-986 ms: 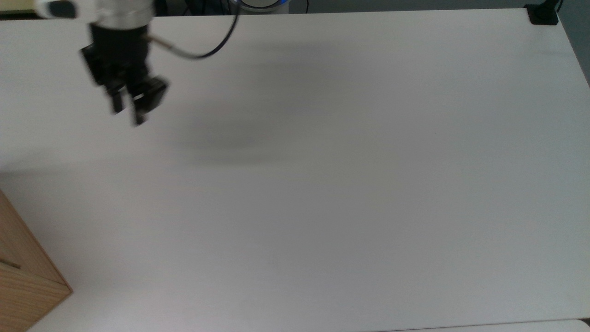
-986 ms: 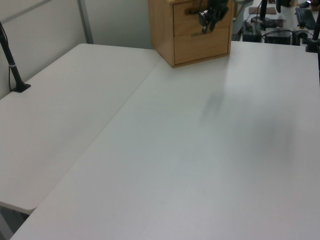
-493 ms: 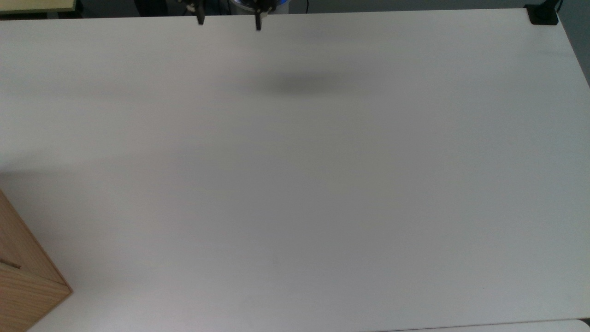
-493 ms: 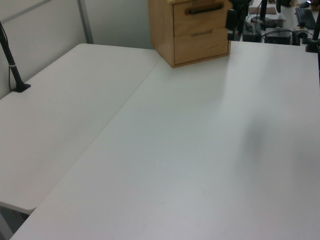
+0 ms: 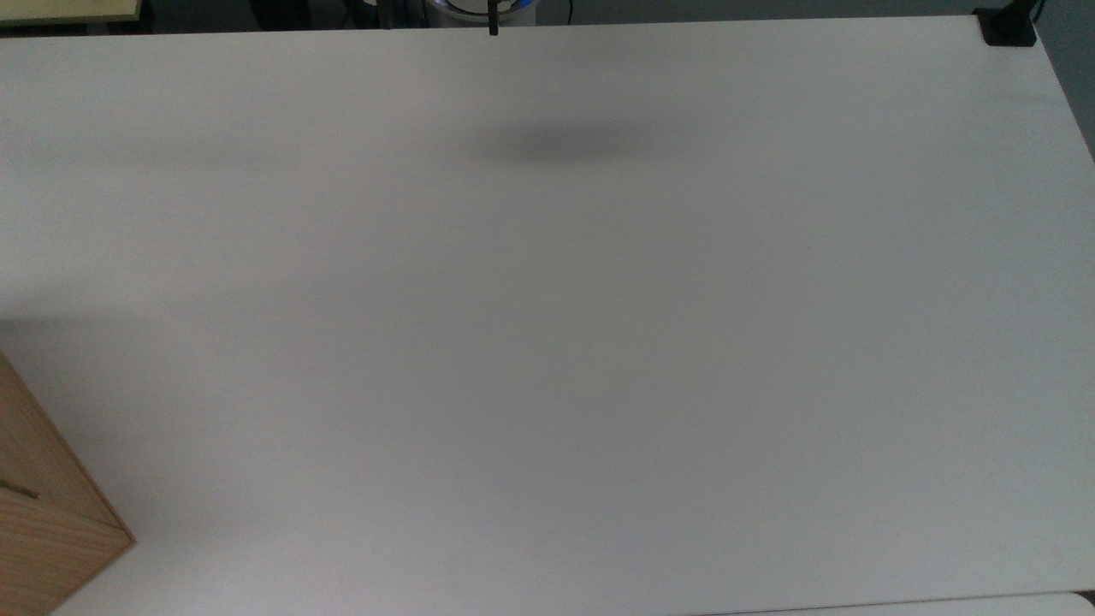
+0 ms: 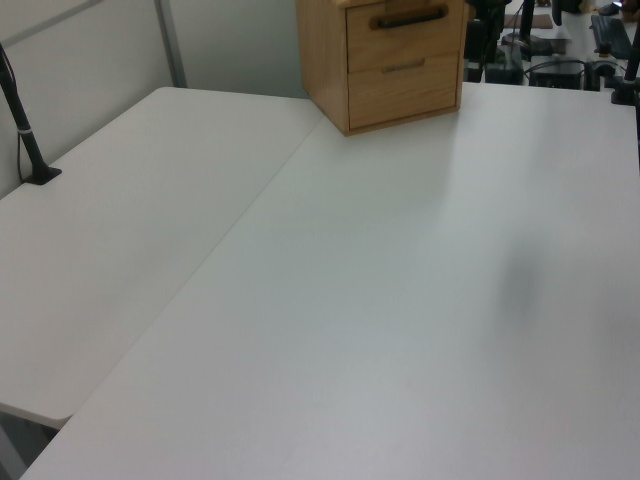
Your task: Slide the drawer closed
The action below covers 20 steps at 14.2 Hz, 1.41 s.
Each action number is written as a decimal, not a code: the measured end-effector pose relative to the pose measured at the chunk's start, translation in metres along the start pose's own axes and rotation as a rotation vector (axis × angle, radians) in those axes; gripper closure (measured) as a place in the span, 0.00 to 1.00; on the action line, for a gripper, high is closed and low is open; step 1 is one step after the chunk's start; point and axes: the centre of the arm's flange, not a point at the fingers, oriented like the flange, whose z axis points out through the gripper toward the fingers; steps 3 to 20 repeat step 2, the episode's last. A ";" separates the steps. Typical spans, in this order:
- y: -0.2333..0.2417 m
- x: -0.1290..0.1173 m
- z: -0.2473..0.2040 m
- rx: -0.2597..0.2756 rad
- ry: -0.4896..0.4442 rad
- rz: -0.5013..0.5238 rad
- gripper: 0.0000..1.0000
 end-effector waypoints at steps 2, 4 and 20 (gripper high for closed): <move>0.013 0.001 0.000 0.003 -0.001 0.019 0.00; 0.013 0.001 0.000 0.003 -0.001 0.019 0.00; 0.013 0.001 0.000 0.003 -0.001 0.019 0.00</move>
